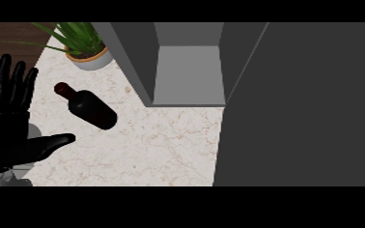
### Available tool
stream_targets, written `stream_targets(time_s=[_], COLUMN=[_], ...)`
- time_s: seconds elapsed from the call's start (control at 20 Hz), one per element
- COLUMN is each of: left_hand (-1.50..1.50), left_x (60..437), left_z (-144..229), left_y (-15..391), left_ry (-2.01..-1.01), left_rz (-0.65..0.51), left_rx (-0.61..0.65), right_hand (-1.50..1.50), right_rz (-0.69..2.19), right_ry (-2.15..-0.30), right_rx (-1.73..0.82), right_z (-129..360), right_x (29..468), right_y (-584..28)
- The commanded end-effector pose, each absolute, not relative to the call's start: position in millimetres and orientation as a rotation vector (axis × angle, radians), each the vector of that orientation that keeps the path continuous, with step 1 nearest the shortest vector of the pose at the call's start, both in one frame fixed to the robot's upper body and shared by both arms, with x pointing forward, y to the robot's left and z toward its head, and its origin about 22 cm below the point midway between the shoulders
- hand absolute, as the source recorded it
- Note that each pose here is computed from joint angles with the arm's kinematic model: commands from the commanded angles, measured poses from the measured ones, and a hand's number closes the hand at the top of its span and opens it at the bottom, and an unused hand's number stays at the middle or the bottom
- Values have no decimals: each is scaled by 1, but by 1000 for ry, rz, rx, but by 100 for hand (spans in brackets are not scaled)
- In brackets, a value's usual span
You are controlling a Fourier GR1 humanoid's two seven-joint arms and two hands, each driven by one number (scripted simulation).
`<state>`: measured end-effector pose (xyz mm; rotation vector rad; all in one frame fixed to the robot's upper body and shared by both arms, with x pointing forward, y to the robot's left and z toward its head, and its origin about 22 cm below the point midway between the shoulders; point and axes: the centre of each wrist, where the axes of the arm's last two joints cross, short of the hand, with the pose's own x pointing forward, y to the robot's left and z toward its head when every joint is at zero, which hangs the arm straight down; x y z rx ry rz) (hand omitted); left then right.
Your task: Pick up the wine, place it into the cabinet and close the cabinet
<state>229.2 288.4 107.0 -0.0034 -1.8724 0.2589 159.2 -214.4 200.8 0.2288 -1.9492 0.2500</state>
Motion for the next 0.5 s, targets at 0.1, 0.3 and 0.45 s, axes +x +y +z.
stream_targets(time_s=[0.1, 0.3, 0.45], left_hand=[-150, -150, -150], left_x=[242, 247, 257], left_z=[93, 51, 41], left_y=[316, 338, 336], left_ry=[-1802, -1796, -1748], left_rz=[270, 269, 247], left_rx=[43, 43, 43], right_hand=[-150, -150, -150], right_rz=[251, 229, 229], right_ry=[-1968, -1974, -1977], right_rx=[289, 279, 290], right_z=[218, 201, 203], right_x=[141, 155, 147], right_y=[-212, -208, -222])
